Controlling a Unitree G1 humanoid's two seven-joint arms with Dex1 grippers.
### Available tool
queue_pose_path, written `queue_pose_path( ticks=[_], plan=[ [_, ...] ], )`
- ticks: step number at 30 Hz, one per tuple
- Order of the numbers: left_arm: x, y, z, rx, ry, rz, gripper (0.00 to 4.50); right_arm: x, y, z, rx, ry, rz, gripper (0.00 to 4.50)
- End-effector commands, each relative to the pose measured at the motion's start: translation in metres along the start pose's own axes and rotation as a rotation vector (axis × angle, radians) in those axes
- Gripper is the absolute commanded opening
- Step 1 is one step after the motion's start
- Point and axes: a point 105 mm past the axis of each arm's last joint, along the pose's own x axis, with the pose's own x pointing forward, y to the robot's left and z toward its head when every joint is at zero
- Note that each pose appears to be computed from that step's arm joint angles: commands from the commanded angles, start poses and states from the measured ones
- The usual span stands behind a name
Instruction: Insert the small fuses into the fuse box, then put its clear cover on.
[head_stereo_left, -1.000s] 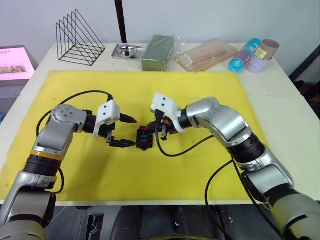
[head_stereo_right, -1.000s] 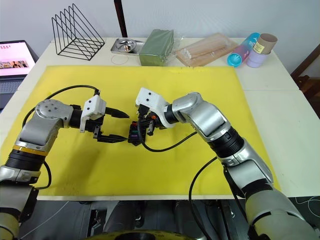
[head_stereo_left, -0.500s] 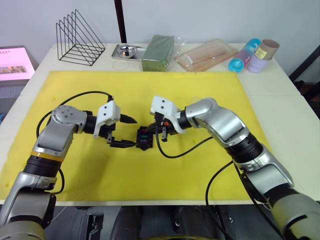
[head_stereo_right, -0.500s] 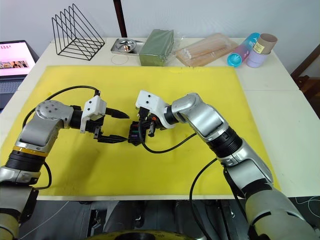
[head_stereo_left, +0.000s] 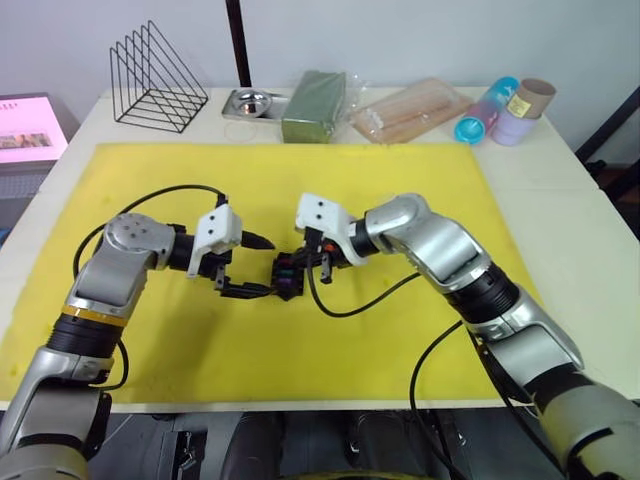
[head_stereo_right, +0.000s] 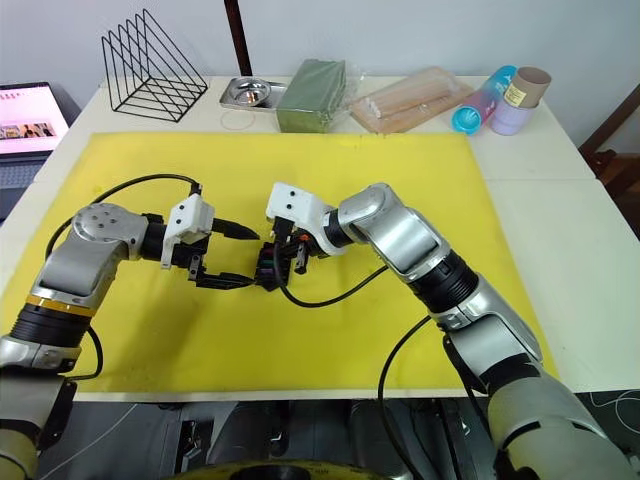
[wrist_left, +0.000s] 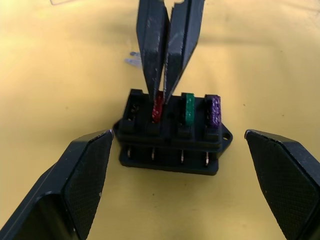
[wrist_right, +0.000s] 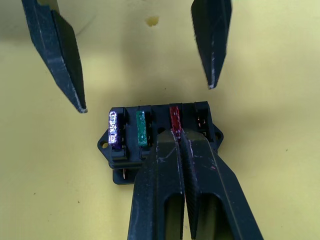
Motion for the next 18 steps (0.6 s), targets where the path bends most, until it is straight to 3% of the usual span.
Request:
queue_pose_path(
  ticks=[1,18],
  plan=[
    [-0.002,0.0,0.01,0.039,-0.015,0.006,4.5,0.0,-0.001,0.001,0.016,0.003,-0.001,0.02],
    [-0.001,0.002,0.012,0.047,-0.012,0.001,4.5,-0.009,0.0,0.015,0.006,-0.048,-0.02,0.02]
  ],
)
